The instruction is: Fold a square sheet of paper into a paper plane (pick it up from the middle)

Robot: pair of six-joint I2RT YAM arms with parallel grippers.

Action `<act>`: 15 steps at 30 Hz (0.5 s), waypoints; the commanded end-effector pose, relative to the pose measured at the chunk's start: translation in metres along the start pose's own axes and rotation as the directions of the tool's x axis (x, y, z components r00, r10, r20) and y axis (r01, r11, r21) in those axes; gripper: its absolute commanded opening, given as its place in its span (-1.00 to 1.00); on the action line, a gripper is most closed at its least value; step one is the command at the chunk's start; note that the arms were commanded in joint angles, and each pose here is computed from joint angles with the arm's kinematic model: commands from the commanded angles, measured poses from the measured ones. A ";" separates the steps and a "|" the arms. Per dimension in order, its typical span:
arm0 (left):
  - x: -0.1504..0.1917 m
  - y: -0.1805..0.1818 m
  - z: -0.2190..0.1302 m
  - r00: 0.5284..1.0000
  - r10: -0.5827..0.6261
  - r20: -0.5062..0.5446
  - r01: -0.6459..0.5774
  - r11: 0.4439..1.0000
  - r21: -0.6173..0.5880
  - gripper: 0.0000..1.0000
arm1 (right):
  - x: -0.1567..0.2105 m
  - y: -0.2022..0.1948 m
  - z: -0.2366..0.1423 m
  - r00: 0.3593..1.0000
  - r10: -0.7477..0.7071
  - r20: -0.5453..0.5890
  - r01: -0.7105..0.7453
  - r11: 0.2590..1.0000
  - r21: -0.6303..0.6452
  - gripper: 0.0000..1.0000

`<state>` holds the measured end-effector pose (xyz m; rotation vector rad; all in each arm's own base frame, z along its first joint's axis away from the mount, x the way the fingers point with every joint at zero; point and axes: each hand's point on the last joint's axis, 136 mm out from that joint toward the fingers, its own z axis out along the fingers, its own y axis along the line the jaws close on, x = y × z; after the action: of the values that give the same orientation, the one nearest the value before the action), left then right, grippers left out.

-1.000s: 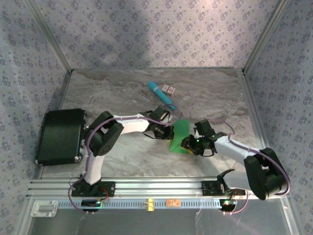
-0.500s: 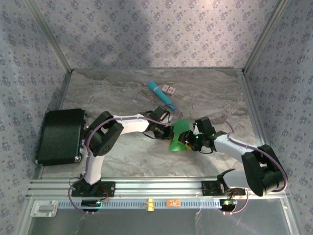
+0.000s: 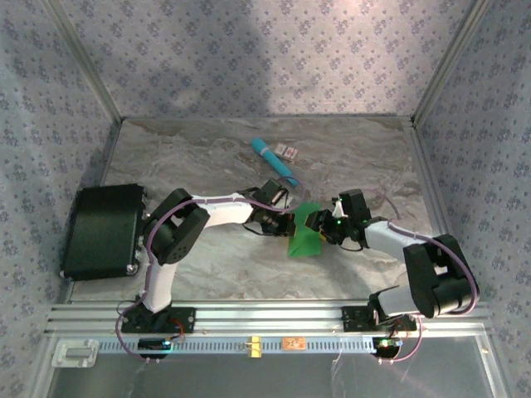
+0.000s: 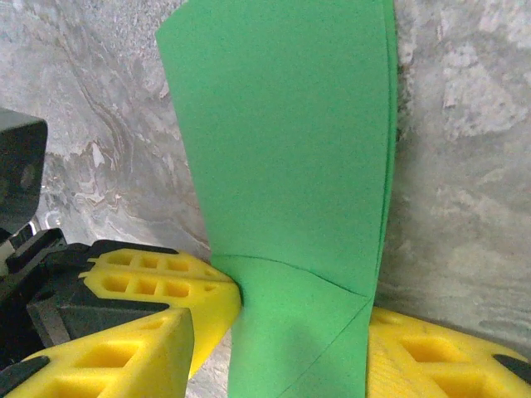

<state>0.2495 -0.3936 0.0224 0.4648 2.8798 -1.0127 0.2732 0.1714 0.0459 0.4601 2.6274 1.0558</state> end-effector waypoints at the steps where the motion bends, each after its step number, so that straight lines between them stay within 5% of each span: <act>1: 0.016 0.010 0.001 0.999 -0.018 -0.038 0.016 0.999 -0.050 -0.92 | -0.008 0.010 -0.001 1.000 -0.026 0.013 0.026 0.999 -0.044 0.02; 15: 0.011 0.005 -0.001 1.000 -0.019 -0.023 0.019 0.999 -0.031 -0.92 | -0.009 -0.003 0.001 1.000 0.009 0.008 -0.008 0.995 -0.095 -0.16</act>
<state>0.2499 -0.3937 0.0227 0.4627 2.8779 -1.0101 0.2829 0.1647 0.0452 0.4781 2.5649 1.1380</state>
